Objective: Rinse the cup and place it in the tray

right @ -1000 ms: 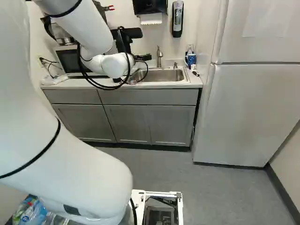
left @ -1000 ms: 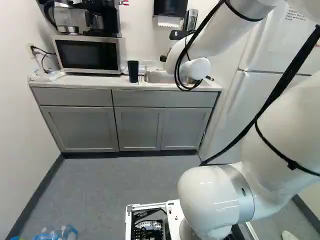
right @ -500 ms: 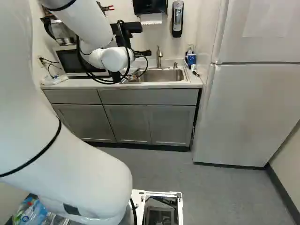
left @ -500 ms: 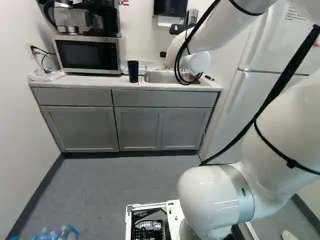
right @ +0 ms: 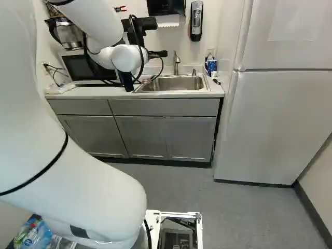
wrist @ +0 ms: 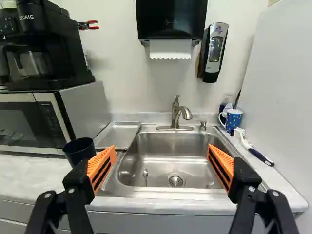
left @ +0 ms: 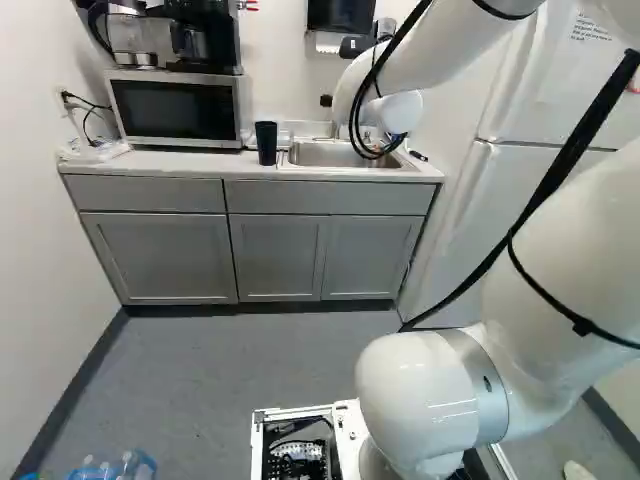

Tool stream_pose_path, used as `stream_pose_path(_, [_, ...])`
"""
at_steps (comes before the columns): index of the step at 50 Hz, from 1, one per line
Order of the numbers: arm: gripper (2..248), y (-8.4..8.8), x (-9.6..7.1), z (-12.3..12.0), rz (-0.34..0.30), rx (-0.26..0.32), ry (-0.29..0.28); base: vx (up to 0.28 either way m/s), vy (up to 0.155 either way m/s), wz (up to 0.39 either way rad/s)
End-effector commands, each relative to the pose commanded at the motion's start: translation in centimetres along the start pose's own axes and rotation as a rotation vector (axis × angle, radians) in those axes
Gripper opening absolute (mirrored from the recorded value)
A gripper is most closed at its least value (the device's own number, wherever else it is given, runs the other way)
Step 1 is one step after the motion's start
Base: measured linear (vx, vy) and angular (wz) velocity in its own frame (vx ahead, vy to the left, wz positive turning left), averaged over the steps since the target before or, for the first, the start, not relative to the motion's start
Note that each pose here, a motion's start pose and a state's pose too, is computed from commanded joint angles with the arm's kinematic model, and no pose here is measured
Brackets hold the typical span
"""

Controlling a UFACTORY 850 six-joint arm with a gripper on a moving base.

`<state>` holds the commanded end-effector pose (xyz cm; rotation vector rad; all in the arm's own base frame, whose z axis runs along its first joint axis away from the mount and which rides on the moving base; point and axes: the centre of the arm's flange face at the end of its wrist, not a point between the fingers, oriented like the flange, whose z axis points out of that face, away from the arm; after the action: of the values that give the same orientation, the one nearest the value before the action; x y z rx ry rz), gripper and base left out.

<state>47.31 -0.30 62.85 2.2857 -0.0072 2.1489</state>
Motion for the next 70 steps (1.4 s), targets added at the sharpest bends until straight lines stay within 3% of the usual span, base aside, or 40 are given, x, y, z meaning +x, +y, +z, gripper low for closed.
stream_pose_path(43, [247, 0.0, 4.1, 0.8, 0.000, 0.000, 0.015, 0.000, 0.000, 0.000])
stream_pose_path(70, [247, 0.0, 4.1, 0.8, 0.000, 0.000, 0.015, 0.000, 0.000, 0.000])
